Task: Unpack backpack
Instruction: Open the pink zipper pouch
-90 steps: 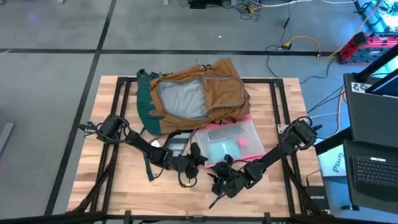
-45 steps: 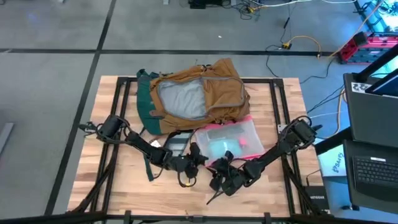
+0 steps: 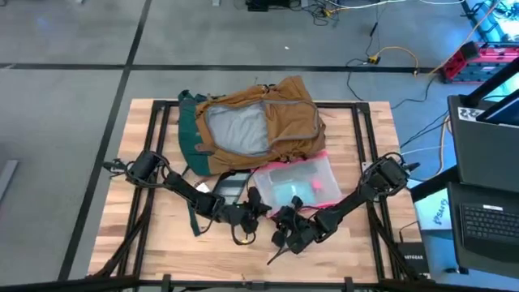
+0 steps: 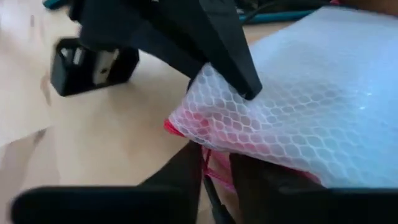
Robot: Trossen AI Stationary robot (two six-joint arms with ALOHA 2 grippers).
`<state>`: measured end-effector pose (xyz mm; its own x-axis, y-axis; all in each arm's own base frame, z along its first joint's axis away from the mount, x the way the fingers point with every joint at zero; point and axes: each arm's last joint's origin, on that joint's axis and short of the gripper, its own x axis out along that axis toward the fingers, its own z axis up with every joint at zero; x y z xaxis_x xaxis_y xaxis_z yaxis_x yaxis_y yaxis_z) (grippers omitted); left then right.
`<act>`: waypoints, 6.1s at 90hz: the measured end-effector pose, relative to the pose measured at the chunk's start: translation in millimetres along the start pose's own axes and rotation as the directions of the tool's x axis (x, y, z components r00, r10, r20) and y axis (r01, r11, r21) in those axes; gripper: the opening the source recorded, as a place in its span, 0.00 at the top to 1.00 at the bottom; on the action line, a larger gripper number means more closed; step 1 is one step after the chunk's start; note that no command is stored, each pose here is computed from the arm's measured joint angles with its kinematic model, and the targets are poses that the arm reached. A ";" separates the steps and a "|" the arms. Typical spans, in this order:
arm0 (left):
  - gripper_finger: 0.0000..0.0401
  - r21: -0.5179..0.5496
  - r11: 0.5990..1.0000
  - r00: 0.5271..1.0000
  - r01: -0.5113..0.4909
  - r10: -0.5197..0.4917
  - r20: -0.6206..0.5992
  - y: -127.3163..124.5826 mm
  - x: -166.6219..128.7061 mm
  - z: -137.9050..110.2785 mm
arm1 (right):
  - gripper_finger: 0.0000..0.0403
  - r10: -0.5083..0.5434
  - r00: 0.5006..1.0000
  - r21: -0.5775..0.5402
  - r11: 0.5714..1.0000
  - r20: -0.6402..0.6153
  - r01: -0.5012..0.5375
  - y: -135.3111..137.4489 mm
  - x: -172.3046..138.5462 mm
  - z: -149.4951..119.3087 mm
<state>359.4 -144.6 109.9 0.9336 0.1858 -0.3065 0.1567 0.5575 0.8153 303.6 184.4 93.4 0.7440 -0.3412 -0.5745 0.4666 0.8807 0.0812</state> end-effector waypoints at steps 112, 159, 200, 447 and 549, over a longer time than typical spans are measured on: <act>1.00 0.095 0.991 0.988 0.097 -0.085 -0.129 -4.2 -6.8 -5.7 | 1.00 0.044 0.996 -0.122 0.992 0.075 -0.034 12.0 3.8 15.3; 1.00 0.041 0.968 0.920 0.246 -0.220 -0.324 -3.1 -42.0 -9.8 | 1.00 0.042 0.997 -0.113 0.993 0.067 -0.034 17.2 -6.2 6.5; 1.00 0.054 0.976 0.919 0.211 -0.179 -0.351 -5.6 -47.2 -7.3 | 1.00 0.042 0.998 -0.104 0.994 0.035 -0.038 15.5 -5.9 4.4; 1.00 -0.019 0.997 0.983 0.077 -0.079 -0.169 9.2 -38.1 13.0 | 0.56 0.058 0.996 -0.087 0.995 0.074 -0.052 16.0 15.8 0.5; 1.00 0.003 0.994 0.975 0.109 -0.106 -0.194 6.4 -39.7 10.0 | 0.99 0.076 0.994 -0.136 0.989 0.078 -0.065 15.6 18.5 3.4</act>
<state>326.6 -156.4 132.2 0.8313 0.2792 -0.4807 0.2581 0.5720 0.7786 326.3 190.7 86.8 0.8120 -0.2982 -0.5017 0.3483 0.9374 0.0066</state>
